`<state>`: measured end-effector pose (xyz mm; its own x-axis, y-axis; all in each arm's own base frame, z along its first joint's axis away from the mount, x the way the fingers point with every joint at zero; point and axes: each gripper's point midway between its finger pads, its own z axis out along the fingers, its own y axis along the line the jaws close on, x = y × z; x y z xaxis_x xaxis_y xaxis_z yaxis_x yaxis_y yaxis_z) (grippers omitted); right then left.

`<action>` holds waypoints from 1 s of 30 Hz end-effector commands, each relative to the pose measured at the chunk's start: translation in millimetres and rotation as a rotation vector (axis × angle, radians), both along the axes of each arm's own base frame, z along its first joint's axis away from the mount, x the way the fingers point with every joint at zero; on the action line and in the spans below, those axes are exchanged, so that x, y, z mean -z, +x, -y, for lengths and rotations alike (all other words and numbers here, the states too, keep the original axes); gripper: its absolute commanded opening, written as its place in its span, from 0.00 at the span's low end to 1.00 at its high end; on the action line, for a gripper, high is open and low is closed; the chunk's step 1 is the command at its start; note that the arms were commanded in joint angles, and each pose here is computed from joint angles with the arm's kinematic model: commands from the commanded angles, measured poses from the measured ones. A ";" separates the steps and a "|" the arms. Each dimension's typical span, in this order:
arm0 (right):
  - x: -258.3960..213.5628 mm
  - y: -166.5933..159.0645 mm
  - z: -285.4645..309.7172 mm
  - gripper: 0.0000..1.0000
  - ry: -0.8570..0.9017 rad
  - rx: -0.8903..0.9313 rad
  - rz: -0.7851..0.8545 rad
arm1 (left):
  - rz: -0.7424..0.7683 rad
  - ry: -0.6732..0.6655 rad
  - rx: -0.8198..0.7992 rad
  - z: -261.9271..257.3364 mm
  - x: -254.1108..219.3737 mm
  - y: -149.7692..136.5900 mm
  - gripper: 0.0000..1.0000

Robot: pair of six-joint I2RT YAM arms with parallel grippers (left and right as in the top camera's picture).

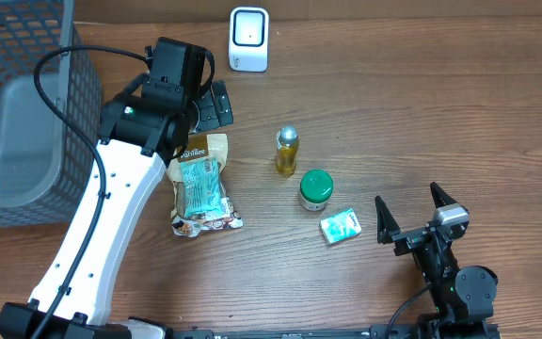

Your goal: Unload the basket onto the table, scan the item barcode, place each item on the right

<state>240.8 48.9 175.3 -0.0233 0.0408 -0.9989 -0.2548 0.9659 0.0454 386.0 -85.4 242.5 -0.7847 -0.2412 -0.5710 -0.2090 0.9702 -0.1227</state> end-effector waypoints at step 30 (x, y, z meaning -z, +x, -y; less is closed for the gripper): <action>0.3 -1.9 -6.6 1.00 -0.002 -0.037 0.011 | 0.015 0.000 0.018 1.0 -6.1 1.1 0.99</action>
<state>240.7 49.4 176.2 -0.0196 0.0411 -0.9990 -0.2583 0.9650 0.0447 386.0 -85.4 242.5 -0.7847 -0.2412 -0.5710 -0.2090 0.9702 -0.1227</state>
